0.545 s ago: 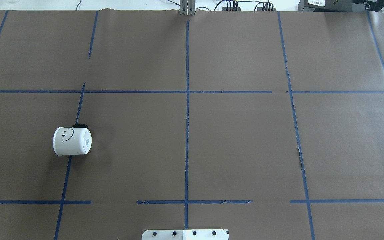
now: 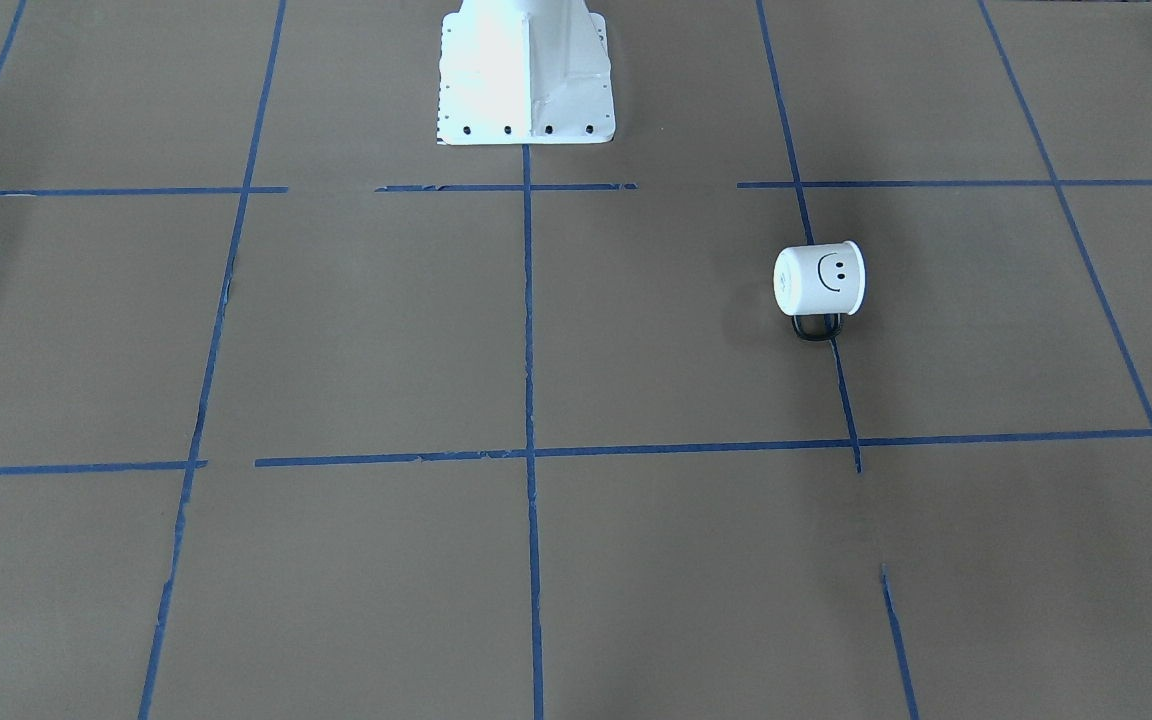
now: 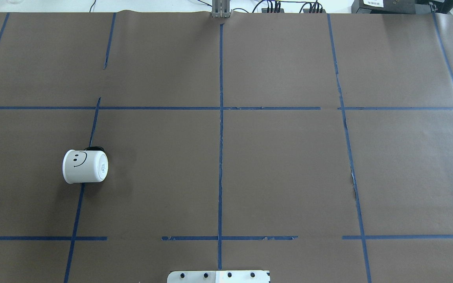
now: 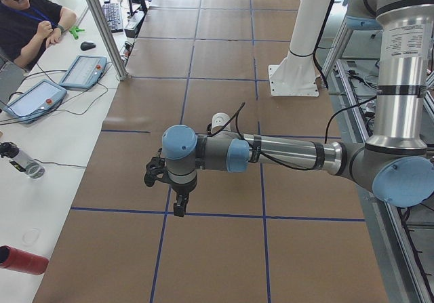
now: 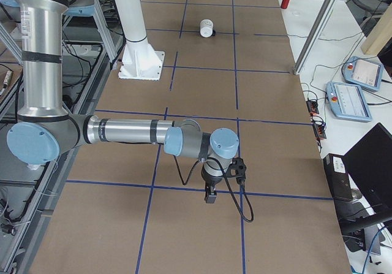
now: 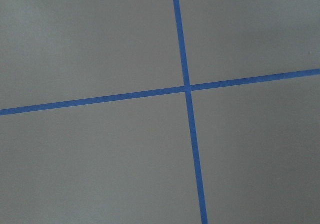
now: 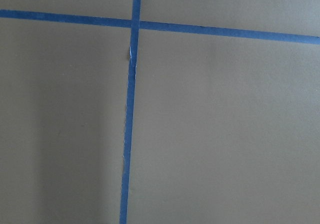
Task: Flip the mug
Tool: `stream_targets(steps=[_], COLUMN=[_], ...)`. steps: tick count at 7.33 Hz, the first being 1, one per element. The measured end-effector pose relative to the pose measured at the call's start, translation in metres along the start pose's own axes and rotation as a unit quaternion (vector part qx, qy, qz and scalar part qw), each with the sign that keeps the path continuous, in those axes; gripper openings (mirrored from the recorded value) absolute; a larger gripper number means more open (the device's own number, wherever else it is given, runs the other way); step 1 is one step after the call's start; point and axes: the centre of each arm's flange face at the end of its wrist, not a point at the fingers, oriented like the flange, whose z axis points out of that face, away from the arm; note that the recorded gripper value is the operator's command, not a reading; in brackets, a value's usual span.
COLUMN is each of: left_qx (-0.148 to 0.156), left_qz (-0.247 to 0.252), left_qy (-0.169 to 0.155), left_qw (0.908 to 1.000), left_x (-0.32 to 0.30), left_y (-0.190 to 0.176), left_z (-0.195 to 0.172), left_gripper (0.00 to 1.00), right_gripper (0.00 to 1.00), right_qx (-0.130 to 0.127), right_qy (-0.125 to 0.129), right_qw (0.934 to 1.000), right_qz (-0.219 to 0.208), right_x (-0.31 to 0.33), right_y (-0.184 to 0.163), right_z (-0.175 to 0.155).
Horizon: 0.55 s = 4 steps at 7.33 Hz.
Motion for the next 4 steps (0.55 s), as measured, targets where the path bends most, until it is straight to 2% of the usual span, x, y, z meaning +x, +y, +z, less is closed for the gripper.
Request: stream_targets(steps=[3,4], left_qx=[0.001,0.006], left_qz=[0.027,0.041], left_qy=[0.002,0.012], left_qw=[0.9996,0.9991], left_x=[0.017,0.032], left_y=[-0.008,-0.014], left_z=[0.006,0.014], left_gripper=[1.0,1.0], right_gripper=[1.0,1.0], right_qx=[0.0,0.0], right_qy=[0.0,0.0], right_qw=[1.0,1.0], right_qz=[0.0,0.0], right_x=[0.0,0.0], right_y=[0.0,0.0], right_z=[0.0,0.0])
